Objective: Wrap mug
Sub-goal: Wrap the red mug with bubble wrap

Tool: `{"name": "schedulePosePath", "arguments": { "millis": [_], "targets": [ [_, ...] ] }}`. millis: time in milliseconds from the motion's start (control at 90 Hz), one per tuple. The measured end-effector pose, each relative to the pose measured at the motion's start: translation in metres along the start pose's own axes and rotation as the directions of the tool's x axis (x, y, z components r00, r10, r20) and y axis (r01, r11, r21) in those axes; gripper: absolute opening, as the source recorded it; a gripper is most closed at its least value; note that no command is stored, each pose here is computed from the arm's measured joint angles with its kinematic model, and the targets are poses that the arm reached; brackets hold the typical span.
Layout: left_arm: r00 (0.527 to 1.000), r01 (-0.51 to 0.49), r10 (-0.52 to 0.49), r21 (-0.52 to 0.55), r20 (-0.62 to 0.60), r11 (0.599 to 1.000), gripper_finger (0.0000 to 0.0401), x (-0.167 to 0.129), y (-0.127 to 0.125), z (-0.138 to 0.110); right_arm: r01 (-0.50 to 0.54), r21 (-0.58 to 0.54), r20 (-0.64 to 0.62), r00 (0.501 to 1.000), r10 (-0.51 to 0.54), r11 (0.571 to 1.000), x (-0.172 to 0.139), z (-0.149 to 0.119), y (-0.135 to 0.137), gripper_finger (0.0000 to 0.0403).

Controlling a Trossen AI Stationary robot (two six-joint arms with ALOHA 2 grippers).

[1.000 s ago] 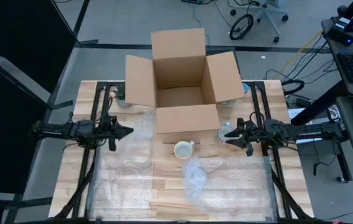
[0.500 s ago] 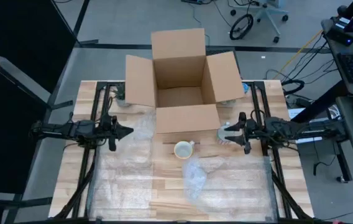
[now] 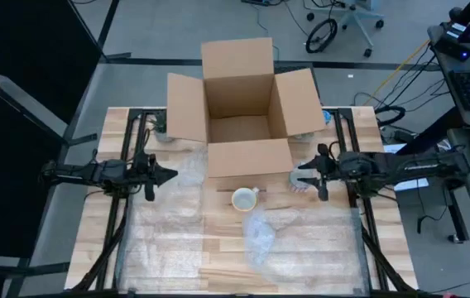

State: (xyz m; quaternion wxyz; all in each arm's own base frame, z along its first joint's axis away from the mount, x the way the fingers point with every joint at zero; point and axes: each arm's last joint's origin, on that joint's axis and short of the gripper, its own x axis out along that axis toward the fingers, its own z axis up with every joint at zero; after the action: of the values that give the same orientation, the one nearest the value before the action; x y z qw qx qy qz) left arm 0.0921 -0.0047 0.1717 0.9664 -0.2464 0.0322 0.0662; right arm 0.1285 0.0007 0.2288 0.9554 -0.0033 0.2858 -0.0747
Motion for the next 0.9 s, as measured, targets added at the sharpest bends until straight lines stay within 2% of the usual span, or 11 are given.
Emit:
{"name": "schedulePosePath", "arguments": {
  "millis": [256, 411, 533, 700, 789, 900],
  "targets": [
    [1.0, -0.002, 0.002, 0.006, 0.0, 1.0, 0.0, 0.0, 0.0, 0.0, -0.013, -0.024, -0.138, 0.99, 0.01, 1.0, 0.02, -0.003, 0.005, 0.0172],
    [1.0, -0.001, 0.001, 0.006, 0.0, 1.0, 0.0, 0.0, 0.0, 0.0, -0.079, -0.014, -0.133, 0.988, 0.076, 0.997, 0.028, 0.0, 0.012, 0.0171],
    [1.0, -0.001, 0.001, 0.007, 0.001, 1.0, 0.0, 0.0, 0.0, 0.0, -0.077, 0.028, -0.148, 0.986, 0.08, 0.997, 0.026, 0.004, 0.013, 0.0171],
    [1.0, -0.002, 0.002, 0.008, 0.0, 1.0, 0.0, 0.0, 0.0, 0.0, -0.103, 0.091, -0.156, 0.981, 0.117, 0.99, 0.013, 0.027, 0.016, 0.0171],
    [1.0, -0.001, 0.001, 0.009, 0.001, 1.0, 0.0, 0.0, 0.0, 0.0, -0.101, 0.1, -0.2, 0.972, 0.119, 0.99, 0.013, 0.034, 0.019, 0.0171],
    [1.0, -0.002, 0.001, 0.047, 0.0, 0.999, 0.0, 0.0, 0.0, 0.0, -0.066, 0.121, -0.315, 0.944, 0.101, 0.991, 0.024, 0.035, 0.022, 0.0171]
  ]
}}
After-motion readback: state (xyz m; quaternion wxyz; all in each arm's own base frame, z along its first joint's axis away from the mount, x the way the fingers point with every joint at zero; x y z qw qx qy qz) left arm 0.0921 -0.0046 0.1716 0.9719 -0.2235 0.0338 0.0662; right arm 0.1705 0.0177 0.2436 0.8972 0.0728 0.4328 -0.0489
